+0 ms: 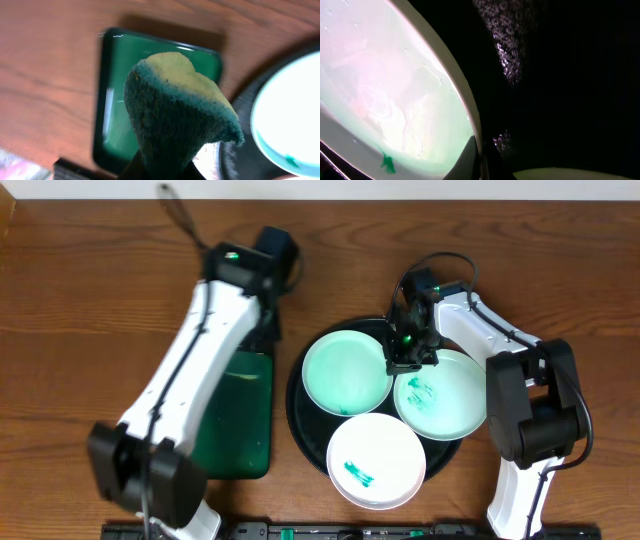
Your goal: Clean dirty plates on tray and stack at the side
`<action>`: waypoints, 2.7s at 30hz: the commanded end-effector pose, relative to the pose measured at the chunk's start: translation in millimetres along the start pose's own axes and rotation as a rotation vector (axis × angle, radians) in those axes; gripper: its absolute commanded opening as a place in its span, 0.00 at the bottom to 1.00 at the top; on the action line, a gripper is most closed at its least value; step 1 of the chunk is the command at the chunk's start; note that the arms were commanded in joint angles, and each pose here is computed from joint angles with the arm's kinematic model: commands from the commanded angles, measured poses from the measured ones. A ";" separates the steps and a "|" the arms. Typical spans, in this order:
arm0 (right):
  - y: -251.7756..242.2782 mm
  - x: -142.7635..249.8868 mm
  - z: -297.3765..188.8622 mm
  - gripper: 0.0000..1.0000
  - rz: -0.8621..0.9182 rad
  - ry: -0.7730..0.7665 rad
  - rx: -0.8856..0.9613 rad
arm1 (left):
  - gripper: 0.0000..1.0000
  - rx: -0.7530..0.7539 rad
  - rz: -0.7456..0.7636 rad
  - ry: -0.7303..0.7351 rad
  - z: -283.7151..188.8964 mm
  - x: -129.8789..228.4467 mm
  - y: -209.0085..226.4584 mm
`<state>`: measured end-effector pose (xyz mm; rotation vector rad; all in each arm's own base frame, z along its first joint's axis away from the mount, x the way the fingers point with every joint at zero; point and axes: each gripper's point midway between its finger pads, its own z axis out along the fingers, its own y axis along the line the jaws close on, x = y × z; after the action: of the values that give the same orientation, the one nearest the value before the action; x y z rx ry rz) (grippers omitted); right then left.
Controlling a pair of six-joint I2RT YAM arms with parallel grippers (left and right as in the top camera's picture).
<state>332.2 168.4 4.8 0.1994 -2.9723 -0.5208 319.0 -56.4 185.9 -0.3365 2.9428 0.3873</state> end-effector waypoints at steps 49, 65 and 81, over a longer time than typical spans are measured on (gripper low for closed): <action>255.7 -15.1 -28.6 0.01 -0.536 -0.365 -0.152 | 0.07 0.425 -0.552 0.098 77.5 -41.6 157.2; 276.0 -45.9 -52.0 0.01 -0.710 -0.606 0.279 | 0.07 0.409 -0.623 -0.086 24.0 -76.5 208.1; 303.3 -24.2 -110.8 0.01 -0.860 -0.911 0.847 | 0.07 0.408 -0.628 -0.059 23.6 -70.1 207.5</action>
<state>330.9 428.0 174.9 1.7439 -3.5314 0.5117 337.3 157.9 217.8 -1.1145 2.5929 -0.2725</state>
